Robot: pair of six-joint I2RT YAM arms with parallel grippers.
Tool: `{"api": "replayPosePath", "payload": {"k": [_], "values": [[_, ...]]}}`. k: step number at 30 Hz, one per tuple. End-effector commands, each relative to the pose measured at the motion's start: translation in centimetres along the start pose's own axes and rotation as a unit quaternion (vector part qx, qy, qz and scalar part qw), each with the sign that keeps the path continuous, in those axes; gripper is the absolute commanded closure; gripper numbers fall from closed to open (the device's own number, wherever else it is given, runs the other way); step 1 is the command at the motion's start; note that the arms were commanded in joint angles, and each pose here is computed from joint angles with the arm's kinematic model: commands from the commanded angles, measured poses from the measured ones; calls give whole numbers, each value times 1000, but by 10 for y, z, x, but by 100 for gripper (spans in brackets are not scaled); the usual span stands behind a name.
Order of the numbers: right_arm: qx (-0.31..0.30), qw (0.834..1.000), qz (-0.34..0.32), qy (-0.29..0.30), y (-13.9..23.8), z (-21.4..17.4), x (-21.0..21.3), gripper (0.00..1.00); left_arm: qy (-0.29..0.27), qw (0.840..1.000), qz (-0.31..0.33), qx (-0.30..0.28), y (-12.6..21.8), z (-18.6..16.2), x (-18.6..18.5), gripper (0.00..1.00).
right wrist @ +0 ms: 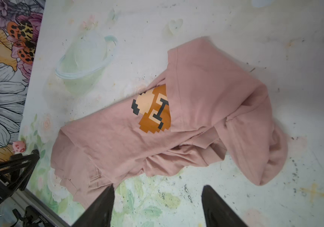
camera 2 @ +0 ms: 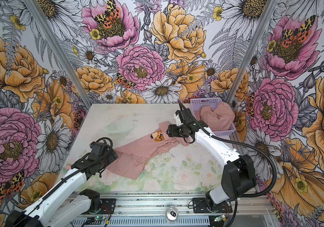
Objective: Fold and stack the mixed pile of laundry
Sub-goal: 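Grasp the T-shirt edge with the left gripper while the right gripper grasps the shirt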
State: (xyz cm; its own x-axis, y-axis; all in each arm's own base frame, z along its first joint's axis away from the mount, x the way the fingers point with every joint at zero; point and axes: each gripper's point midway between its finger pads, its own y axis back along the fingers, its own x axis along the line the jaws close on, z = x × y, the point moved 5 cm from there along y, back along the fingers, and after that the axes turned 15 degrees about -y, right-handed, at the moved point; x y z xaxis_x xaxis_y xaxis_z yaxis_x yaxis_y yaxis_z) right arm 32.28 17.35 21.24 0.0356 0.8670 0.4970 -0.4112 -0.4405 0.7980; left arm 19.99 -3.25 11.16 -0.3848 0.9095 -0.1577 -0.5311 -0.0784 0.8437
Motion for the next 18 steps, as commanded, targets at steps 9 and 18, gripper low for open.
{"api": "replayPosePath", "payload": {"k": [9, 18], "values": [[4, 994, -104, -44, -42, 9, -46, 27, 61, 993, 67, 71, -48, 21, 13, 36], [10, 996, -80, -32, -86, 38, -30, 26, 48, 992, 40, 108, -71, 9, 2, 72]]}}
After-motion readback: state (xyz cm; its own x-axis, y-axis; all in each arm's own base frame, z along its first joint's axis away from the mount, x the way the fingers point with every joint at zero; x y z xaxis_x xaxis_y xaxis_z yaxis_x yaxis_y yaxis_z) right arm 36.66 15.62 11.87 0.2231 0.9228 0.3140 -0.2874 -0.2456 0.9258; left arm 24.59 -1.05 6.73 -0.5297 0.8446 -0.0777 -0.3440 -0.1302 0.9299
